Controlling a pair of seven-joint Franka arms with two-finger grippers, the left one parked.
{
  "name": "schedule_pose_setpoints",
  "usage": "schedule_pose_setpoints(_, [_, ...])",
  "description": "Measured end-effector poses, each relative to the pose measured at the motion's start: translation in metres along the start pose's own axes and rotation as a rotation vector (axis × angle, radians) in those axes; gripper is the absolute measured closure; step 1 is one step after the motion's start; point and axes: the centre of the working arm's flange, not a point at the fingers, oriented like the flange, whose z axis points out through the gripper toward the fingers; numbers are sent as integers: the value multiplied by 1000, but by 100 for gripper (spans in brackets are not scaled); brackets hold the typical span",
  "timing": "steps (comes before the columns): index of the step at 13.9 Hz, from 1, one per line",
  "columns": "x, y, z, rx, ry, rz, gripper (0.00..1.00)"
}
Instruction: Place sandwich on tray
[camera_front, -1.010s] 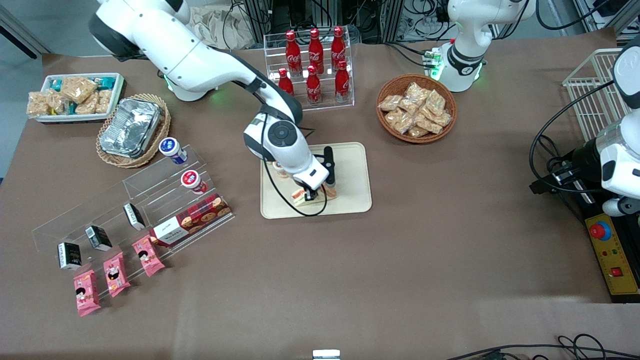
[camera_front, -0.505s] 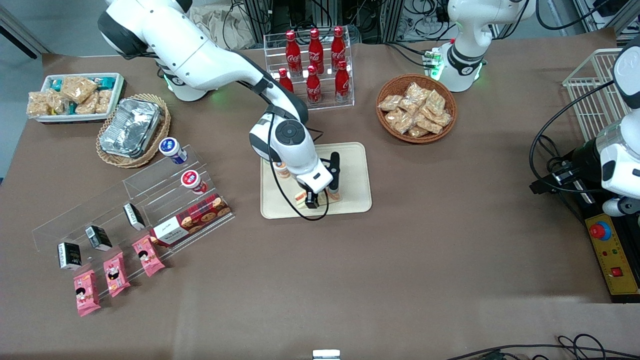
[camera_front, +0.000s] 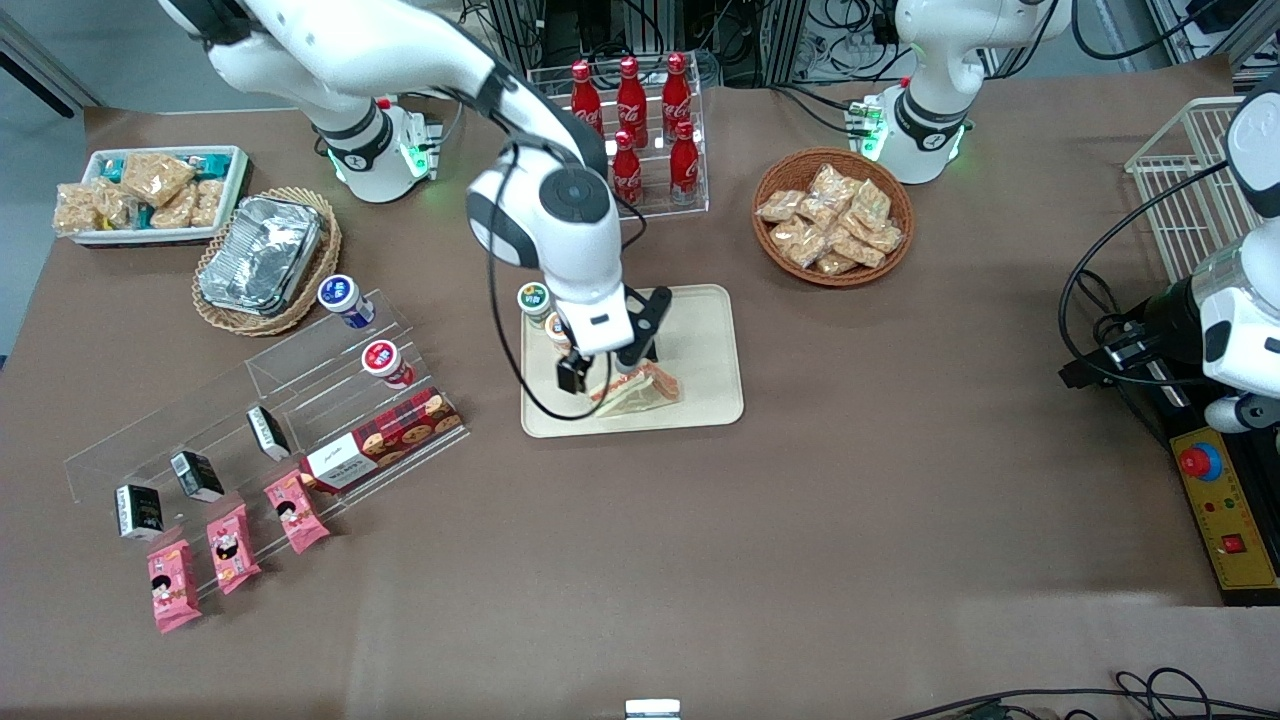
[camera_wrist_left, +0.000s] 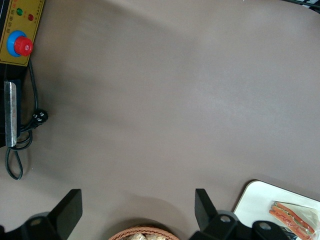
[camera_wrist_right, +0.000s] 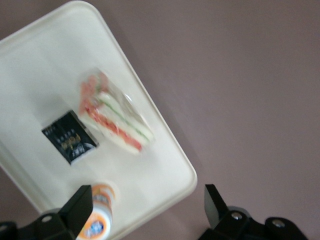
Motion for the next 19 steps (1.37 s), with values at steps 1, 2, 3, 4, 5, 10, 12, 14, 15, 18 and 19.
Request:
schedule_pose_setpoints(1, [-16, 23, -20, 17, -23, 77, 0])
schedule_pose_setpoints(2, [-37, 54, -38, 53, -43, 160, 0])
schedule_pose_setpoints(3, [-61, 85, -57, 74, -57, 236, 0])
schedule_pose_setpoints(4, [-87, 115, -77, 76, -69, 303, 0])
schedule_pose_setpoints(5, [-111, 138, -96, 70, -76, 358, 0])
schedule_pose_setpoints(10, [-210, 211, -151, 41, -115, 574, 0])
schedule_pose_setpoints(12, [-247, 240, -159, 48, -115, 664, 0])
schedule_pose_setpoints(14, [-286, 267, -166, 96, -85, 769, 0])
schedule_pose_setpoints(15, [-308, 280, -170, 119, -67, 822, 0])
schedule_pose_setpoints(18, [-363, 301, -187, 137, -53, 925, 0])
schedule_pose_setpoints(19, [-375, 303, -190, 139, -53, 945, 0])
